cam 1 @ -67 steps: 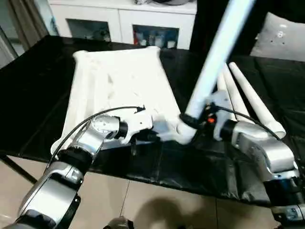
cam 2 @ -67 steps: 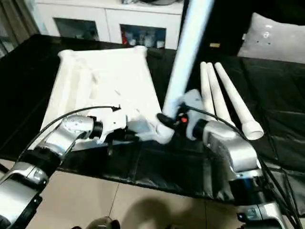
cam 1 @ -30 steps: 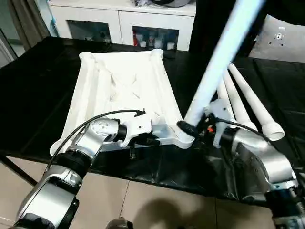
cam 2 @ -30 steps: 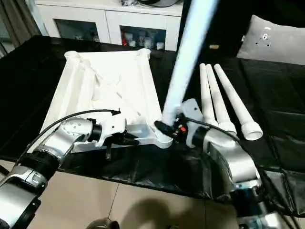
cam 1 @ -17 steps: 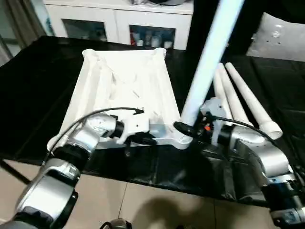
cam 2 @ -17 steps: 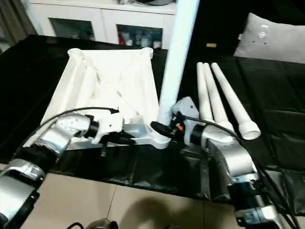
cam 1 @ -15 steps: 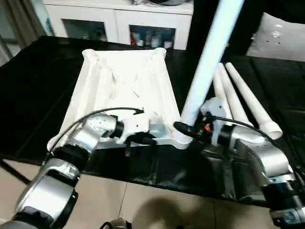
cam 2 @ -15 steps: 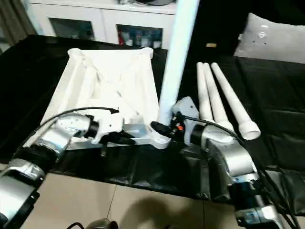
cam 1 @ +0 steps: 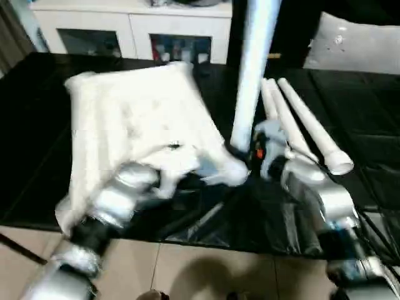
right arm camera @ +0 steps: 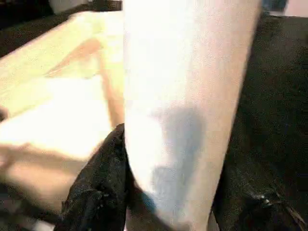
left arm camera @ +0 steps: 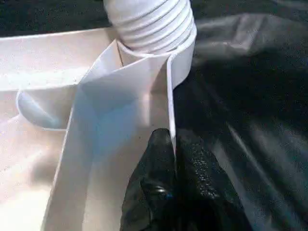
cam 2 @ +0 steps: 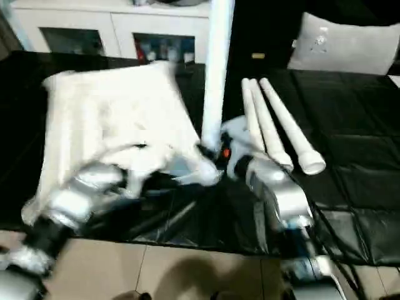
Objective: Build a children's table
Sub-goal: Insert table leg to table base
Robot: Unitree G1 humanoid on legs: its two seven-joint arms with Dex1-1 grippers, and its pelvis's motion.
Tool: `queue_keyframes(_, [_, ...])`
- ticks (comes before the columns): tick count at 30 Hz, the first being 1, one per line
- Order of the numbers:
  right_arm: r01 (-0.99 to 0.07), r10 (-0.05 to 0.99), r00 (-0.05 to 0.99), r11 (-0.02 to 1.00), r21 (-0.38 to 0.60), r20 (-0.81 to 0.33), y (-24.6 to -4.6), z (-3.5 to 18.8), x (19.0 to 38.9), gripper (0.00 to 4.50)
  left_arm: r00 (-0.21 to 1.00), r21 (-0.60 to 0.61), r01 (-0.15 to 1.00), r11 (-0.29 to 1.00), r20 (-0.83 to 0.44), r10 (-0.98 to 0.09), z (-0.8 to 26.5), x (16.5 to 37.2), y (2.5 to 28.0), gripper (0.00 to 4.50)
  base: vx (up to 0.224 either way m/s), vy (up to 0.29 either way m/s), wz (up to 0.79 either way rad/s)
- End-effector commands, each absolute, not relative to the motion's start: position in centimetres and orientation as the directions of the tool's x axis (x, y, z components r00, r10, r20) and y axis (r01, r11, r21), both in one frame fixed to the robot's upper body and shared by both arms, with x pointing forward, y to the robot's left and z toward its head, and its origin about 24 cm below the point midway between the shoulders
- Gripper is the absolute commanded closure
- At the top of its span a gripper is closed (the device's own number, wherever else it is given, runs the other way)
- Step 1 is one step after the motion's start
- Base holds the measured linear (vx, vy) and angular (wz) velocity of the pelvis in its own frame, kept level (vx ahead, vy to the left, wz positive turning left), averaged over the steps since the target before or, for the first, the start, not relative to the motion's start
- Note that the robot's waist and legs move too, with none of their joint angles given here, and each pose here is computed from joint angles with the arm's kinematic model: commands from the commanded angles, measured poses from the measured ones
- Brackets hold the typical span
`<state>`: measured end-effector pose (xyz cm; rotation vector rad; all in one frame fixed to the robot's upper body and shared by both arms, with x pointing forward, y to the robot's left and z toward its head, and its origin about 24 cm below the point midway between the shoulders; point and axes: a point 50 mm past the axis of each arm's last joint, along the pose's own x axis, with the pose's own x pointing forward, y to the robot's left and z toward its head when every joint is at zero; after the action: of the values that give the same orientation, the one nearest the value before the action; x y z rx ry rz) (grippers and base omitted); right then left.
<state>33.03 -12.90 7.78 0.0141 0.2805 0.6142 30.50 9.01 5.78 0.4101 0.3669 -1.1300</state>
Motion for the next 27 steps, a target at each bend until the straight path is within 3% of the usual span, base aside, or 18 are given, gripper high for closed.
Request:
queue_keyframes(1, [-0.511, 0.508, 0.739, 0.851, 0.123, -0.443, -13.5, 3.4, 31.9, 2.62, 0.404, 0.203, 0.915, 0.350, -0.422, -0.812, 7.8, 30.5, 6.9, 4.50, 0.000, 0.000, 0.00])
queue_keyframes(8, [-0.562, 0.555, 0.733, 0.820, 0.110, -0.394, -12.6, 4.1, 31.7, 2.62, 0.486, 0.250, 0.874, 0.416, -0.445, -0.752, 8.0, 30.9, 6.5, 4.50, 0.000, 0.000, 0.00])
queue_keyframes(15, [-0.561, 0.577, 0.815, 0.811, 0.166, -0.061, -13.3, 8.0, 31.9, 2.62, 0.499, 0.325, 0.865, 0.383, -0.468, -0.730, 8.0, 31.2, 9.1, 4.50, 0.000, 0.000, 0.00])
queue_keyframes(19, [-0.576, 0.558, 0.817, 0.779, 0.250, 0.144, -14.5, 10.7, 31.6, 2.62, 0.431, 0.366, 0.888, 0.278, -0.456, -0.779, 8.1, 31.0, 10.2, 4.50, 0.000, 0.000, 0.00])
queue_keyframes(21, [-0.596, 0.572, 0.803, 0.758, 0.266, 0.169, -14.7, 11.1, 31.4, 2.62, 0.426, 0.362, 0.891, 0.274, -0.462, -0.778, 8.0, 31.1, 10.6, 4.50, 0.000, 0.000, 0.00])
queue_keyframes(23, [-0.636, 0.617, 0.771, 0.733, 0.243, 0.159, -14.8, 11.2, 31.0, 2.62, 0.414, 0.324, 0.901, 0.290, -0.439, -0.797, 8.3, 31.1, 11.0, 4.06, 0.000, 0.000, 0.00])
queue_keyframes(27, [-0.670, 0.667, 0.740, 0.720, 0.181, 0.088, -14.6, 10.8, 30.5, 2.62, 0.381, 0.239, 0.920, 0.312, -0.351, -0.855, 10.0, 31.1, 11.3, 3.70, 0.000, 0.000, 0.00])
